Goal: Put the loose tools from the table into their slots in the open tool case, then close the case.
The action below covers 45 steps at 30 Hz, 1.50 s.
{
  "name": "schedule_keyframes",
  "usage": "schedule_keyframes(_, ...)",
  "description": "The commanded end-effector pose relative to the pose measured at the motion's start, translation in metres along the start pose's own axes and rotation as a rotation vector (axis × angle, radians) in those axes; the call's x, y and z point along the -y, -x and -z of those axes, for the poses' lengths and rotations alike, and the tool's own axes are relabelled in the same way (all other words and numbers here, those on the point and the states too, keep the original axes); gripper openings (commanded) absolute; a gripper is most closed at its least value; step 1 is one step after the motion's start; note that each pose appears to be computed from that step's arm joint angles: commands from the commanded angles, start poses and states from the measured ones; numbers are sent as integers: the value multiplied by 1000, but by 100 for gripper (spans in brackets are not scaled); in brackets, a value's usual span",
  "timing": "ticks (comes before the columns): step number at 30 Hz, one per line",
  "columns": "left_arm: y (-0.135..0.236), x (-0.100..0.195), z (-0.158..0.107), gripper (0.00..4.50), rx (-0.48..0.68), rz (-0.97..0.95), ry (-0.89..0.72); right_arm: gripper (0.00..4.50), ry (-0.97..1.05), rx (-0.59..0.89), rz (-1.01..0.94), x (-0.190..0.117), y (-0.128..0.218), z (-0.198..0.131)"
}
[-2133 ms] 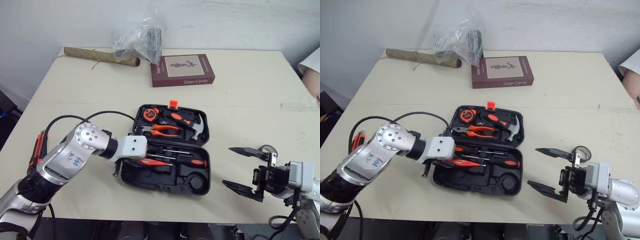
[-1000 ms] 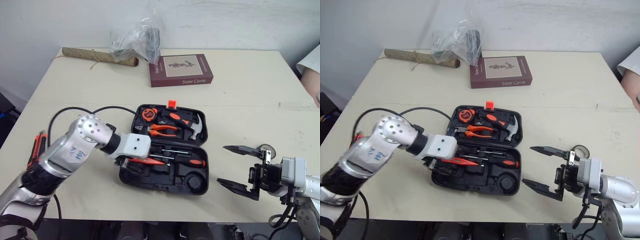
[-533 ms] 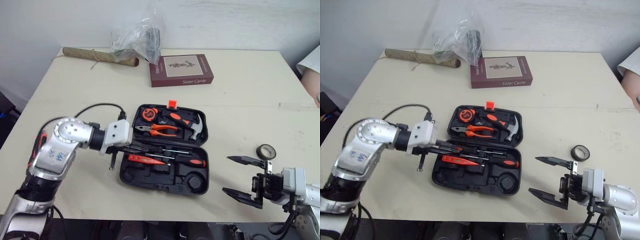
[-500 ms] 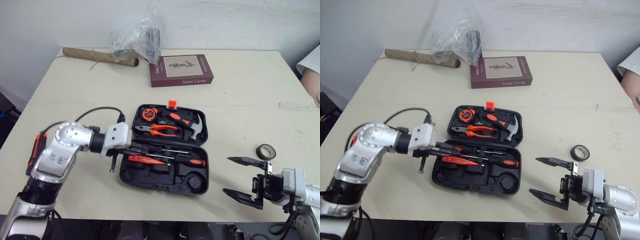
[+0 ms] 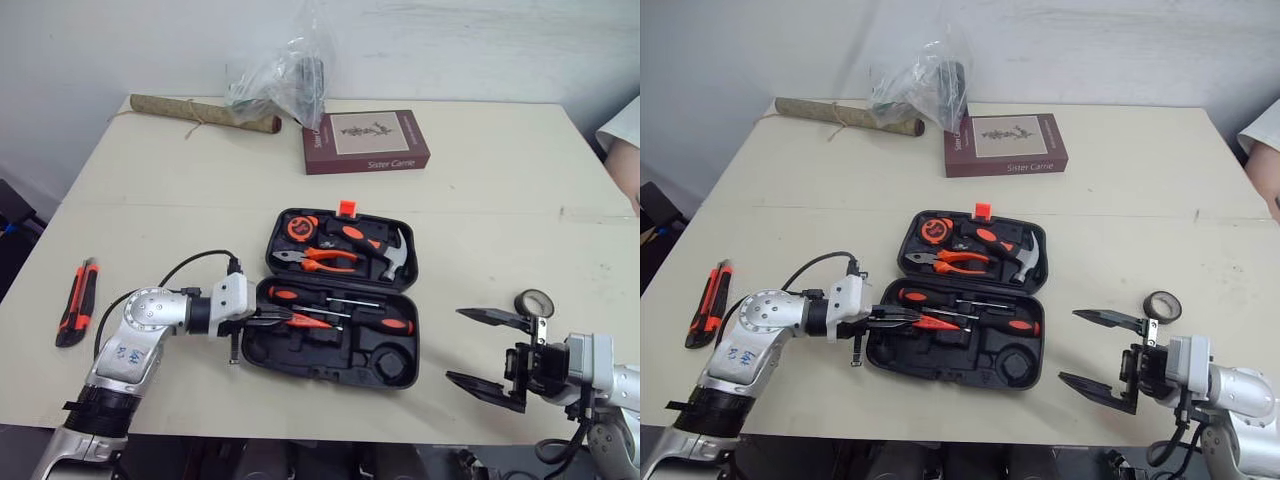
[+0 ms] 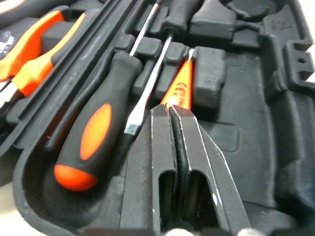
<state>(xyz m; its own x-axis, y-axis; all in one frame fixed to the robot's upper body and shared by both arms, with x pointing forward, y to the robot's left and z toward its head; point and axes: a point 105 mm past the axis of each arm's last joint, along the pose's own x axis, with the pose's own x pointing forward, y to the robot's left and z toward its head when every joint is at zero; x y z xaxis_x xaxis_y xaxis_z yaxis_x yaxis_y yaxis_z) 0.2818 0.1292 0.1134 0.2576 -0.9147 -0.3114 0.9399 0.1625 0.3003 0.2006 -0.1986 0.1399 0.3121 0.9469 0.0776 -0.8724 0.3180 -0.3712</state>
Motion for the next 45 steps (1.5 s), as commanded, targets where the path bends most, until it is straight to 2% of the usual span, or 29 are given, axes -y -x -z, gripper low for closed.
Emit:
schedule_keyframes(1,-4,0,6,3,-42,13,-12,450,22,8,-9,2,-3,-9)
schedule_keyframes(4,-4,7,16,3,-108,59,-18,450,24,6,-7,3,-3,-9)
schedule_keyframes(9,-4,19,24,3,-153,127,-20,450,28,0,-2,3,-1,-10)
schedule_keyframes(12,-2,19,41,3,-239,116,10,450,30,0,0,3,0,-10)
schedule_keyframes(15,-3,19,42,3,-239,114,39,450,32,1,-1,3,0,-10)
schedule_keyframes(18,-1,5,30,3,-198,24,-58,450,38,0,-4,4,0,-10)
schedule_keyframes(21,14,0,2,3,-43,-32,-48,450,45,-13,-6,10,6,-8)
schedule_keyframes(23,33,2,-13,3,50,-74,-22,450,58,-27,-7,13,12,-8)
schedule_keyframes(25,65,4,-17,3,75,-147,-12,450,91,-27,30,21,19,-11)
schedule_keyframes(28,139,3,-2,79,-27,-389,39,450,126,-80,63,29,38,-13)
schedule_keyframes(29,177,5,5,125,-78,-523,73,450,127,-127,86,31,53,-12)
schedule_keyframes(31,229,16,13,207,-153,-703,113,450,135,-197,140,36,78,-11)
schedule_keyframes(33,260,28,17,298,-202,-815,143,450,148,-253,198,42,99,-10)
schedule_keyframes(36,334,53,31,436,-285,-1139,227,450,157,-372,357,51,146,-8)
schedule_keyframes(38,360,63,36,444,-322,-1257,242,450,156,-411,385,51,159,-6)
schedule_keyframes(39,392,80,46,444,-421,-1405,278,450,145,-450,424,50,173,-5)
schedule_keyframes(41,430,108,56,444,-551,-1575,326,450,129,-499,468,47,189,-3)
schedule_keyframes(43,447,129,60,444,-564,-1676,391,450,133,-520,470,43,194,-1)
schedule_keyframes(45,447,131,59,444,-548,-1671,382,450,135,-502,459,44,190,2)
